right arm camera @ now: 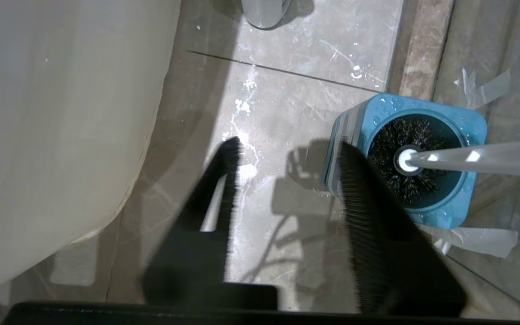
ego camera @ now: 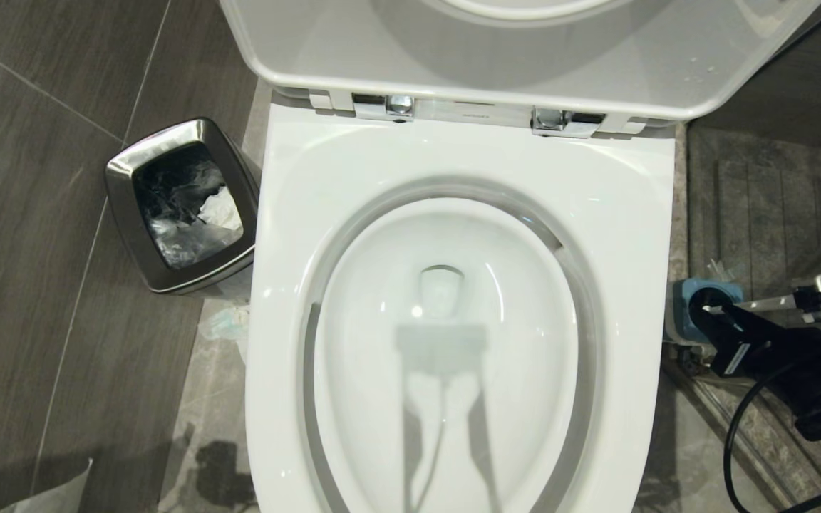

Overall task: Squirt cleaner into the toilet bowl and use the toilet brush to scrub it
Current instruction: Pour in the cleaning agent

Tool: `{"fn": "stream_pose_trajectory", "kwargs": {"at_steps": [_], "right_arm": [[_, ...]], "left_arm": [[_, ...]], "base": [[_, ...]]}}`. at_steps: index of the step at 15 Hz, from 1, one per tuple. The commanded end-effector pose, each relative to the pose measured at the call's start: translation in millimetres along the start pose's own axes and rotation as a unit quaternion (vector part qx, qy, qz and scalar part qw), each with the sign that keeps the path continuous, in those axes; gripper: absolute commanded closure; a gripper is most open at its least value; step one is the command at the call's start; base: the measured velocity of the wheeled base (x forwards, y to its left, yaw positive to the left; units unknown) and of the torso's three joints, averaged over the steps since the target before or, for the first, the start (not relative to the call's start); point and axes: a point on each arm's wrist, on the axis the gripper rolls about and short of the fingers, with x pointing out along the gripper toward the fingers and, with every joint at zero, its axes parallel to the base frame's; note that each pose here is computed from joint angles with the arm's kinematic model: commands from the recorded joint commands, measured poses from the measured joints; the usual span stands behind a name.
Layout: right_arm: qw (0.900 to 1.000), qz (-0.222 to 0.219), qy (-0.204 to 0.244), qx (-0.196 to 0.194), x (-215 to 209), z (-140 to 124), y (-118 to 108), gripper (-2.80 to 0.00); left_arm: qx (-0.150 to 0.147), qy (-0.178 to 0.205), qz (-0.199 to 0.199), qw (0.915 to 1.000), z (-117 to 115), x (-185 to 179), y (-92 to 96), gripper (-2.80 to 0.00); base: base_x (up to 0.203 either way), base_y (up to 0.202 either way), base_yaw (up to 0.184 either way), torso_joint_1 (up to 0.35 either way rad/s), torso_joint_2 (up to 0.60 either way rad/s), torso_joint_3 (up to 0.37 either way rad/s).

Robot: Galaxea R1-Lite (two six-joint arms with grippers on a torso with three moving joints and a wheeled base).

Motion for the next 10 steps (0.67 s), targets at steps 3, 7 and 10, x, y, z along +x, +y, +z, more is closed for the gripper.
{"fn": "stream_pose_trajectory", "kwargs": {"at_steps": [3,7,10], "right_arm": [[1.0,0.001,0.016,0.001,9,-9,-1,-2.8],[1.0,0.001,0.021,-0.013,36,-18,-3,-2.8],[1.0,0.002,0.025,-0.016,61,-32,-4,-2.8]], "left_arm": [[0.0,0.002,0.0,1.0,0,0,0.0,0.0],[0.0,0.002,0.0,1.0,0,0,0.0,0.0],[0.0,0.002,0.0,1.0,0,0,0.0,0.0]], "base": [[0.0,0.0,0.0,0.0,0.0,0.0],[0.0,0.0,0.0,0.0,0.0,0.0],[0.0,0.0,0.0,0.0,0.0,0.0]]}}
